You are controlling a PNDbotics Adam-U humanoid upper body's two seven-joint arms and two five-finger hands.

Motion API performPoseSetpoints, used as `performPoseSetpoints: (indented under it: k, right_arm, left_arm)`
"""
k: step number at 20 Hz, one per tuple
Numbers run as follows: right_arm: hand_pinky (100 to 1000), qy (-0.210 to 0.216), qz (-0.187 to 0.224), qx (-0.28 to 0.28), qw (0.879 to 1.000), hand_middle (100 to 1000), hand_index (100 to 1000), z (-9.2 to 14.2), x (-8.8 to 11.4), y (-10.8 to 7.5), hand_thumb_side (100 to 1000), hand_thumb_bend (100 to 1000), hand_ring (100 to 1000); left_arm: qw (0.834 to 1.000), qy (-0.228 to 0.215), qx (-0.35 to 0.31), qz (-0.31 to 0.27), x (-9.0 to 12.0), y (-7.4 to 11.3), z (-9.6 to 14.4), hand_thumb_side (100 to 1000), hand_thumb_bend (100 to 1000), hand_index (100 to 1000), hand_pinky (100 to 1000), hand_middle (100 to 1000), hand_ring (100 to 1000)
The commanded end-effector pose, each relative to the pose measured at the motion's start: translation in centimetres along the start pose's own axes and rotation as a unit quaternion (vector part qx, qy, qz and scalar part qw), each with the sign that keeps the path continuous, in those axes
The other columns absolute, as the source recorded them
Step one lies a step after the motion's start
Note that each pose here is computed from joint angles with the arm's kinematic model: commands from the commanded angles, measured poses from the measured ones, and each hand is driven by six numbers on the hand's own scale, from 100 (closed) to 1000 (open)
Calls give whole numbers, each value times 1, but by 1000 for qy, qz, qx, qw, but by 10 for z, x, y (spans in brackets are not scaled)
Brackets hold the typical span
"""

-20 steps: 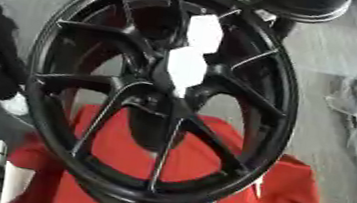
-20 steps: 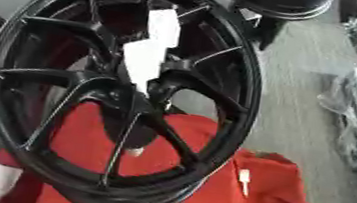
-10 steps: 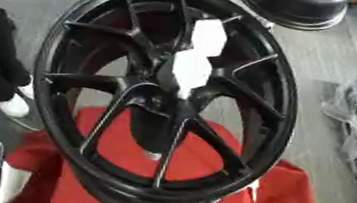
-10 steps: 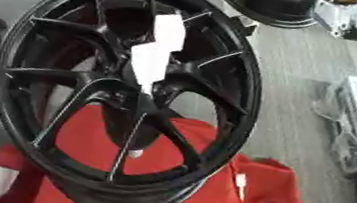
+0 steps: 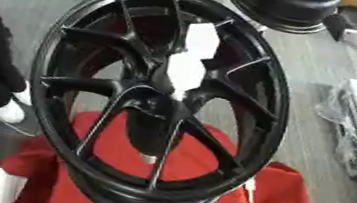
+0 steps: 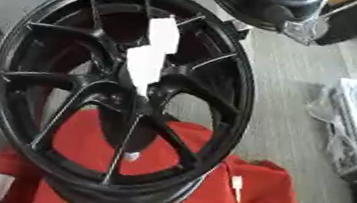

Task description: Pull the pin out of the wheel hub.

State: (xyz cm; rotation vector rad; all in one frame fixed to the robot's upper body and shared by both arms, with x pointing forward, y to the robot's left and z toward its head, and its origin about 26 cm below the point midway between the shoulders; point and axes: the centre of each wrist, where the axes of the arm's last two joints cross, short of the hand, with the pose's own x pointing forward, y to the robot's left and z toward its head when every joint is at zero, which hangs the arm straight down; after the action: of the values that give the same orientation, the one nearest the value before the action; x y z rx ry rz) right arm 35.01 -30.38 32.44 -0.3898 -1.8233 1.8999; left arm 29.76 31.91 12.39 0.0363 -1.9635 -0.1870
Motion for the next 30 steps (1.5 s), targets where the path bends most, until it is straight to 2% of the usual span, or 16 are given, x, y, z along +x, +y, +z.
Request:
performPoseSetpoints:
  k: [1,5,16,21,30]
  right_arm:
    - [859,13,19,31,999,769,877,-5,-6,-5,275,100,784]
    - [855,10,30,64,997,771,882,-19,-8,-3,294,100,784]
    - [848,-8,47,92,995,775,882,-45,-6,-8,314,100,786]
    - [839,-16,56,94,994,774,884,-64,-4,-10,339,100,785]
    - [810,3,60,79,995,753,873,-84,-7,-3,397,100,765]
  left_arm:
    - [1000,-8,15,-17,7,11,-1,782,100,840,833,820,832]
    - [999,-6,29,-22,6,15,2,780,100,838,834,818,832]
    - [999,-3,39,-29,5,20,3,775,100,837,835,816,832]
    - [998,-9,48,-30,9,24,2,766,100,837,835,815,831]
    - [997,-16,68,-24,13,28,0,760,100,836,835,813,830]
